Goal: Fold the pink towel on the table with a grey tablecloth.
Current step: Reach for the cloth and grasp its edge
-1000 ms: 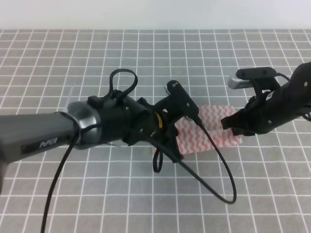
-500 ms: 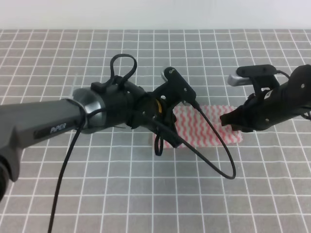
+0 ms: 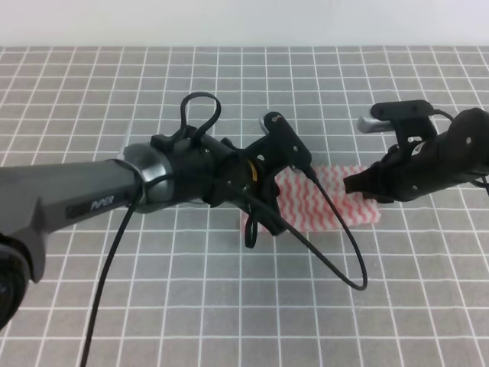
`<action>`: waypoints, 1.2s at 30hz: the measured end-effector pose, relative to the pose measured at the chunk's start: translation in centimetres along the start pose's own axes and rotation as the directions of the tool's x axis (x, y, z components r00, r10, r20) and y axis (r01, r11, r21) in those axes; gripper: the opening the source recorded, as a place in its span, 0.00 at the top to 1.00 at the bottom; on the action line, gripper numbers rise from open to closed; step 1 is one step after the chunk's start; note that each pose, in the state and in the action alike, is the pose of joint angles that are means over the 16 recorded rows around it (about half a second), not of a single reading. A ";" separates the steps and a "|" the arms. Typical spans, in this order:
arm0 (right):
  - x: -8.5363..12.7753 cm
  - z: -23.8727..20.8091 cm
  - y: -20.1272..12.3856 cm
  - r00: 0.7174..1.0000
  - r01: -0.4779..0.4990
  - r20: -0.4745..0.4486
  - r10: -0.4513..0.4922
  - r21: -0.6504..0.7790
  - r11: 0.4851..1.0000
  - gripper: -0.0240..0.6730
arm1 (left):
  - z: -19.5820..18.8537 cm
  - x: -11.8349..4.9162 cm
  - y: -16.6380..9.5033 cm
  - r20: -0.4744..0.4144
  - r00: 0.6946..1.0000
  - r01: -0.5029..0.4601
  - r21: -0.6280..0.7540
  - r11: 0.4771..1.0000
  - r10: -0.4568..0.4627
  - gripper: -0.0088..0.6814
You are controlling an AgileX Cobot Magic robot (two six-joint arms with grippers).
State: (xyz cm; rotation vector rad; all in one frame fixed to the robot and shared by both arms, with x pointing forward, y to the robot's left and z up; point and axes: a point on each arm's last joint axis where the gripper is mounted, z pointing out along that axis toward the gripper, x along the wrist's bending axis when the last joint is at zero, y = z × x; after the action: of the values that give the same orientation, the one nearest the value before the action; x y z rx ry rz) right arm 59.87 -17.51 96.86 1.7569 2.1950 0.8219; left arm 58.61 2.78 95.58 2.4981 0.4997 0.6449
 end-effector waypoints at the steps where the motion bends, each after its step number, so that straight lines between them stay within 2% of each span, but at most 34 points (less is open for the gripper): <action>1: 0.0 0.0 0.0 1.000 0.000 0.001 0.000 -0.004 1.000 0.99 | 0.0 0.1 0.0 -0.003 1.000 -0.002 -0.003 1.000 0.002 0.99; 23: -0.1 0.0 0.7 1.000 -0.005 0.012 0.006 -0.075 0.997 0.99 | 0.6 0.9 0.2 -0.028 0.999 -0.022 -0.031 0.999 0.021 0.99; 36: -0.2 0.3 0.8 1.000 -0.006 0.019 0.008 -0.099 0.995 0.99 | 1.6 2.1 0.4 -0.033 0.999 0.021 -0.018 1.000 -0.021 0.99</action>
State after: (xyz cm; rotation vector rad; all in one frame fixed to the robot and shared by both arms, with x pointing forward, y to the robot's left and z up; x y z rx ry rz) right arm 60.76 -17.54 97.04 1.7194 2.0985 0.8951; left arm 61.29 2.83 95.31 2.4659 0.5296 0.6807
